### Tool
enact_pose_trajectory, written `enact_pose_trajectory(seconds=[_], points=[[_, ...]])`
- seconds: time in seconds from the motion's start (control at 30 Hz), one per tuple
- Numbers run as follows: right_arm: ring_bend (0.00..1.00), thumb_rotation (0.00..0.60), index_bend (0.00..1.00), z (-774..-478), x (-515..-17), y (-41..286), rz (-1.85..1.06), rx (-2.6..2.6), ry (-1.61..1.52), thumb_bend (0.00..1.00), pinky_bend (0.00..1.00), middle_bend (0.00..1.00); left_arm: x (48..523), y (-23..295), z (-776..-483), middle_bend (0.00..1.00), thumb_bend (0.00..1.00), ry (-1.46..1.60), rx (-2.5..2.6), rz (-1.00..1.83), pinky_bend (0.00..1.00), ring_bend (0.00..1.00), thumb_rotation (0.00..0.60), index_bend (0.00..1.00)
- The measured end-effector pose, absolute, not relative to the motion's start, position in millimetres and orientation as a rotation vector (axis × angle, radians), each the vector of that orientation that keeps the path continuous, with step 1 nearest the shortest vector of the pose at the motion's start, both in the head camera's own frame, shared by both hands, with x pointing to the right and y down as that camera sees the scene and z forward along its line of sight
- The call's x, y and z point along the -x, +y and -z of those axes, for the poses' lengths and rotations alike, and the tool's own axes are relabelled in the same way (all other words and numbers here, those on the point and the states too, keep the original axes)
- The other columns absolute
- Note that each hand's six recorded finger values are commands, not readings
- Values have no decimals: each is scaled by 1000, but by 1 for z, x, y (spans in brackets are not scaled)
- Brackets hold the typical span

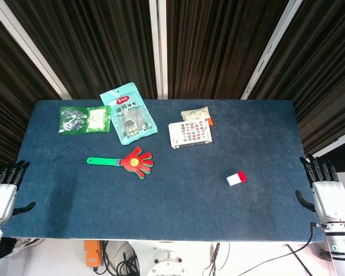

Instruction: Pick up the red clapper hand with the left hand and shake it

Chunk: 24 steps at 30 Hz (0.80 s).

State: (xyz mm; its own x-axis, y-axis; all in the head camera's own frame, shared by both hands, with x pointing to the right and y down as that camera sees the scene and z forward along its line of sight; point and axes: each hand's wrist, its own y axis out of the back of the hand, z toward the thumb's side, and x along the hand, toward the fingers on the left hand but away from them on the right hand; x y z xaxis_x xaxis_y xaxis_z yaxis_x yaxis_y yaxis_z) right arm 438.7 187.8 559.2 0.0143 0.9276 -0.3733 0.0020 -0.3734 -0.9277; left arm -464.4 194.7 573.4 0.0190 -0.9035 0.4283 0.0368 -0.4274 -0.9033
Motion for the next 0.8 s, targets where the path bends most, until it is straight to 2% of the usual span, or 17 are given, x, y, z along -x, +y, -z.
enact_pose_trajectory(seconds=[0.47, 0.8], points=[[0, 600, 0, -555, -453, 188, -1474, 1493, -1020, 238, 0, 0, 444, 191, -577, 49, 0, 921, 1549, 1479, 23, 0, 600, 63], [0, 600, 0, -548, -453, 181, -1455, 1475, -1011, 239, 0, 0, 393, 148, -599, 50, 0, 892, 1690, 1327, 37, 0, 600, 65]])
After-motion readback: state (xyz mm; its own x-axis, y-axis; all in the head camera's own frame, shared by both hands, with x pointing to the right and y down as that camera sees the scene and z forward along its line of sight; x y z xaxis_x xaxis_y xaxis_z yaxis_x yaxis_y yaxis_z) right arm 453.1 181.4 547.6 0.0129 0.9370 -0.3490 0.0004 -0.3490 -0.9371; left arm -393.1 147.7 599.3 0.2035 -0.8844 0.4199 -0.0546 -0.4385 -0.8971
